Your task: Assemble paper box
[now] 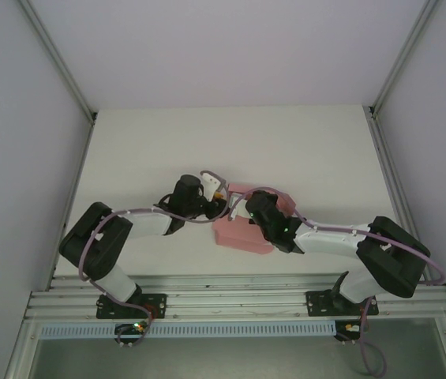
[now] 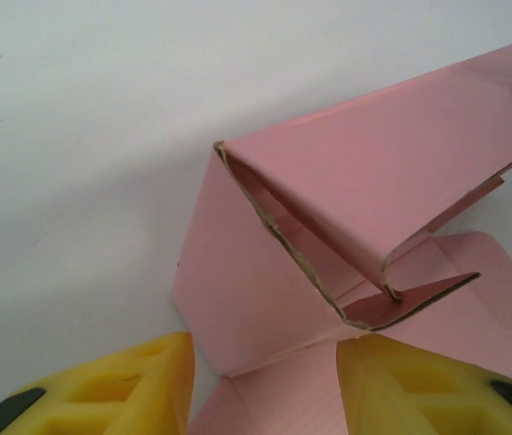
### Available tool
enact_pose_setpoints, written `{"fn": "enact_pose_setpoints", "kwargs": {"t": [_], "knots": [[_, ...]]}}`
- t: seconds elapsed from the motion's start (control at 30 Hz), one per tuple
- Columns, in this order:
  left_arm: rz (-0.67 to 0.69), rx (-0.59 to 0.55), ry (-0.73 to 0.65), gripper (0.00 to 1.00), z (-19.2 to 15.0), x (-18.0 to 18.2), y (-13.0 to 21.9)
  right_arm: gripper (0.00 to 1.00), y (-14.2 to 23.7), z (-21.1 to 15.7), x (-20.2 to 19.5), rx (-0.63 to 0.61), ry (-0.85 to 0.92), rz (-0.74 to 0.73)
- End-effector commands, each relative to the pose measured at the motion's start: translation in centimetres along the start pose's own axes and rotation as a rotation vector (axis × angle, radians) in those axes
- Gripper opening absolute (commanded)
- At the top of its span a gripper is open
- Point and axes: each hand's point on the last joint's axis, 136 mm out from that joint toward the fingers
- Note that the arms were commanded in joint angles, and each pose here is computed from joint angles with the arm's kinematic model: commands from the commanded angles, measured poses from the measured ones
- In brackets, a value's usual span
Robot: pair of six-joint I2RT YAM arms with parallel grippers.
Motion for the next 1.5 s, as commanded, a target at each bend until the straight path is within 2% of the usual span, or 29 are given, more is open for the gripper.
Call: {"fn": "enact_pose_setpoints", "kwargs": {"t": [0.0,0.23,0.43,0.5,0.73,0.87,1.07,1.17,1.23,1.3,1.37,1.4,1.47], "knots": [[0.023,-0.067,-0.040,0.46,0.7,0.6,-0.1,0.00,0.1,0.3,2.2,-0.004,0.011,0.048],[-0.101,-0.037,-0.040,0.46,-1.2,-0.4,1.2,0.00,-0.6,-2.6,3.7,0.088,0.159,-0.003],[-0.127,-0.055,-0.049,0.47,-0.4,-0.2,1.4,0.00,-0.5,-2.0,4.4,0.041,0.149,0.025],[-0.136,-0.064,-0.057,0.51,-0.2,-0.4,1.2,0.00,-0.5,-1.7,4.2,0.036,0.141,0.028],[-0.127,-0.076,-0.068,0.51,0.1,0.0,-0.5,0.00,-0.5,-1.1,4.6,0.022,0.115,0.072],[-0.074,-0.138,-0.087,0.44,1.2,0.5,-1.4,0.00,-0.4,-1.2,5.7,0.023,0.120,0.136],[-0.026,-0.205,-0.112,0.35,2.6,0.9,-2.3,0.00,-0.5,-0.8,5.8,0.014,0.102,0.151],[0.043,-0.248,-0.122,0.24,3.2,1.7,-2.6,0.00,-0.3,-0.5,6.0,0.000,0.072,0.169],[0.069,-0.268,-0.127,0.23,3.6,1.9,-2.8,0.00,-0.2,-0.5,6.1,-0.003,0.060,0.181],[0.073,-0.275,-0.125,0.16,3.8,2.0,-3.0,0.00,-0.1,-0.7,6.3,0.003,0.057,0.189],[0.083,-0.281,-0.124,0.02,3.8,2.2,-3.1,0.00,0.0,-0.6,6.4,0.004,0.041,0.202],[0.094,-0.285,-0.121,0.00,3.8,2.3,-3.1,0.00,0.1,-0.6,6.4,0.005,0.022,0.209],[0.115,-0.290,-0.119,0.00,3.7,2.6,-2.9,0.10,0.5,-0.3,5.8,-0.006,-0.049,0.213]]}}
Point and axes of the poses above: each hand's point on the last joint's axis, 136 mm out from that joint toward the fingers, its own y axis back along the fingers, its own x axis along the line the jaws close on, z = x × y, and after that the axes turned 5 degrees about y, right-handed
